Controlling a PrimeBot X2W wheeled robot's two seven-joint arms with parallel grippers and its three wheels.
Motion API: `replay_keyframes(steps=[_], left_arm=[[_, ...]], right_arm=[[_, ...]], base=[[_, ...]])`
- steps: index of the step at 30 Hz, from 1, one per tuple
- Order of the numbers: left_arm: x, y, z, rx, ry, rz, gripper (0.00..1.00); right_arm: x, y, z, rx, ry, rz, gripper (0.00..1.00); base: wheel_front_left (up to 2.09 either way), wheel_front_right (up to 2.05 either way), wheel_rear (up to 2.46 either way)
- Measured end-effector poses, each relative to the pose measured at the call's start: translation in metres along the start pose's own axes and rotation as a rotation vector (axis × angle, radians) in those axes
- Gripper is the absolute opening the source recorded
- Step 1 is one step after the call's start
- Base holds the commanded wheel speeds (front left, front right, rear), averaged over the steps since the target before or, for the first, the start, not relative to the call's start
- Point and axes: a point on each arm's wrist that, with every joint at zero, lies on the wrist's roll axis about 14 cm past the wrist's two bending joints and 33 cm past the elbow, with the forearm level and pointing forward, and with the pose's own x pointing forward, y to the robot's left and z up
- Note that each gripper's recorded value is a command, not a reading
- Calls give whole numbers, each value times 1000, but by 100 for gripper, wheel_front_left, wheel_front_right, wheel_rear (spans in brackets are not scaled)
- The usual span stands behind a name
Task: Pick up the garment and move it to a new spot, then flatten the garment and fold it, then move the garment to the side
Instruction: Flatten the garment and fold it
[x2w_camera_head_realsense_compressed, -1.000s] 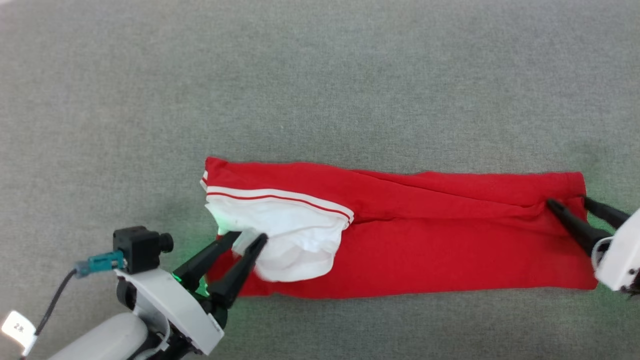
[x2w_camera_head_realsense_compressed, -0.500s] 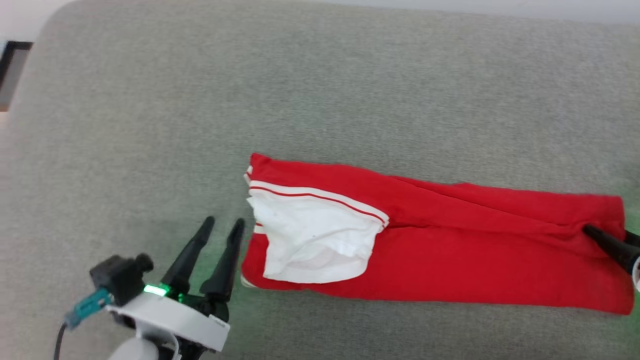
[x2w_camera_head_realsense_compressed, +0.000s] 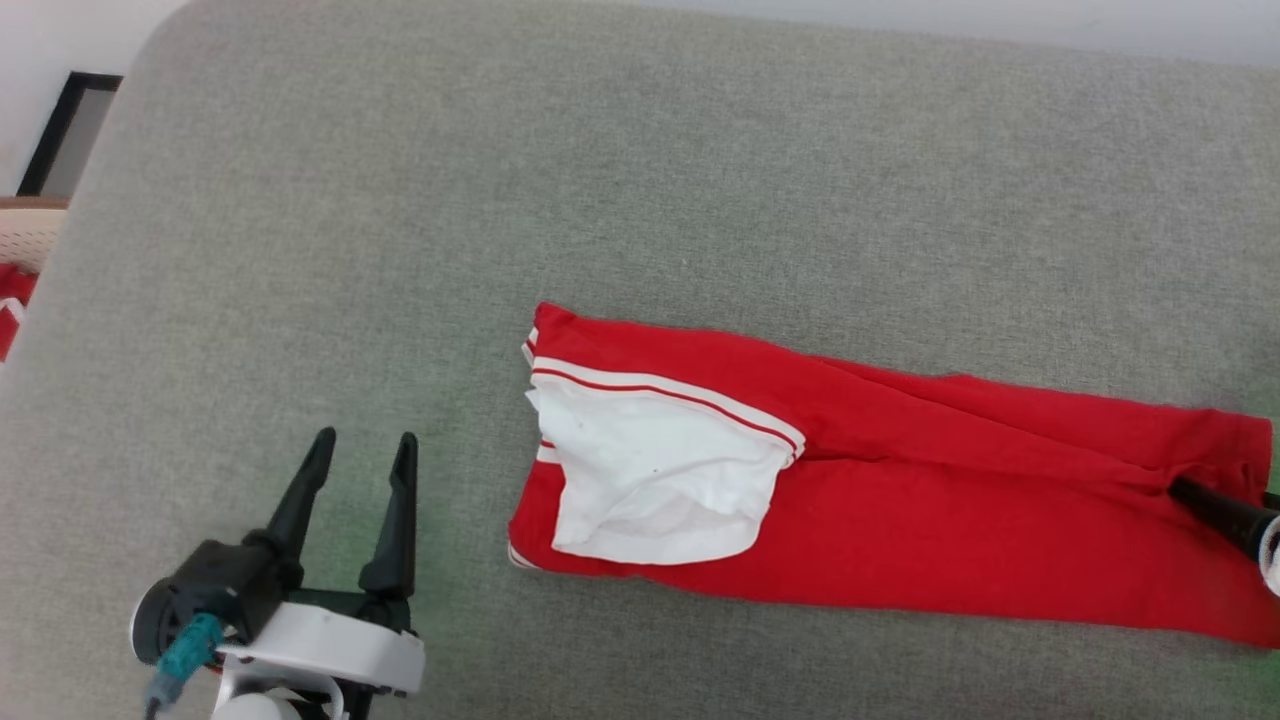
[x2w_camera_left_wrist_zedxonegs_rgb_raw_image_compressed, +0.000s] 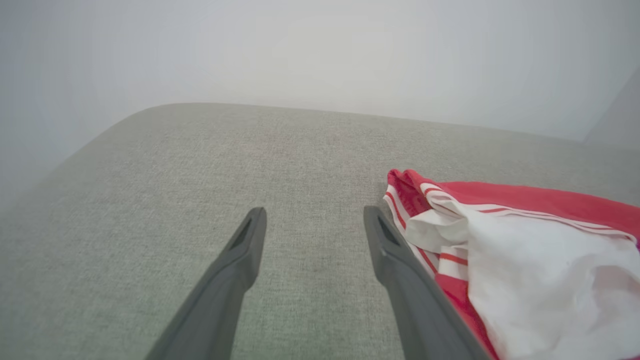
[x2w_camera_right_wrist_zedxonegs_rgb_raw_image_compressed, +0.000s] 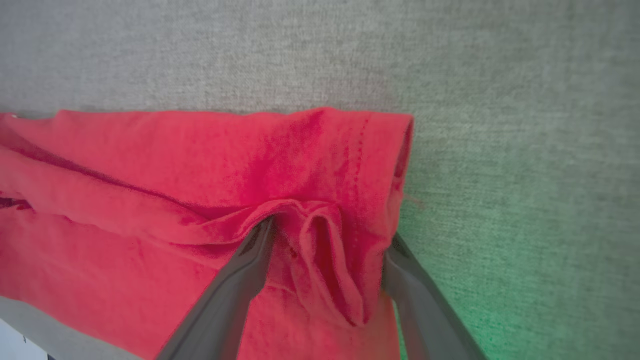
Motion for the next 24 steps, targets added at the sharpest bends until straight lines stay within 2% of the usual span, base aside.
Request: replay_keyframes(steps=[1, 2, 3, 4, 9, 13, 18, 24], left_arm=[[1, 0, 1, 16, -7, 7, 100], [1, 0, 2, 38, -9, 10, 100], [2, 1, 3, 45, -14, 17, 100], [3, 1, 3, 45, -19, 24, 100], [6, 2, 1, 67, -20, 37, 100], [12, -2, 2, 85, -27, 24, 100], [20, -13, 0, 98, -27, -9, 100], [32, -24, 1, 119, -42, -50, 100]], right_arm=[[1, 2, -2, -8, 7, 1, 72], [2, 3, -2, -10, 8, 1, 37], [3, 4, -2, -11, 7, 2, 24], [3, 4, -2, -13, 7, 1, 0], [4, 6, 4, 4, -34, 10, 0], [-4, -6, 19, 48, -114, -8, 0], [-30, -48, 43, 102, -233, -107, 0], [-80, -125, 55, 132, -334, -338, 0]], base=[[0, 0, 0], [0, 0, 0], [0, 0, 0], [0, 0, 0], [0, 0, 0], [0, 0, 0], [0, 0, 0], [0, 0, 0]])
